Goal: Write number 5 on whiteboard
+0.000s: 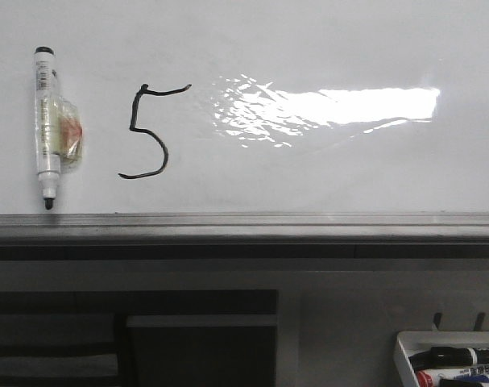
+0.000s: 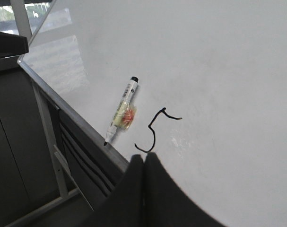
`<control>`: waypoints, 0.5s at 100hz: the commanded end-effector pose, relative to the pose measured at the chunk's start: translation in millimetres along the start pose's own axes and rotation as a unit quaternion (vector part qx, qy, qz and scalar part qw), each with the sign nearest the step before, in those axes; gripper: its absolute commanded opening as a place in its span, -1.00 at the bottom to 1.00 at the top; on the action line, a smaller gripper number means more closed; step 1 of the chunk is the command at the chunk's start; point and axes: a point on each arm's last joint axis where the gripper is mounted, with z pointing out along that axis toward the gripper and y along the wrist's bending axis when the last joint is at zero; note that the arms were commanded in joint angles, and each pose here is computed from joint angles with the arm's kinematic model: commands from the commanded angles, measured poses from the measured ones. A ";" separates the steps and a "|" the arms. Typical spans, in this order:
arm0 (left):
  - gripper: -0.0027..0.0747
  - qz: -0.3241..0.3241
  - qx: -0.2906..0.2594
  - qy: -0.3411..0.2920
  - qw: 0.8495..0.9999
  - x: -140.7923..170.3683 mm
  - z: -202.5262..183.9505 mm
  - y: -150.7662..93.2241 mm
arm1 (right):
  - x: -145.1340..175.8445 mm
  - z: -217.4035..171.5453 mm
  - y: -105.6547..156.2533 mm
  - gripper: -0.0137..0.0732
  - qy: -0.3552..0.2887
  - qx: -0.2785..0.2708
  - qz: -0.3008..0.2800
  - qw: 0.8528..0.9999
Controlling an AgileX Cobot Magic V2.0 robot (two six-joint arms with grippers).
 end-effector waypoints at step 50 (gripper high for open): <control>-0.98 0.011 0.026 -0.034 0.999 28.1 -14.5 5.5 | 53.5 -67.2 3.3 -0.83 -0.134 0.012 -0.009 0.991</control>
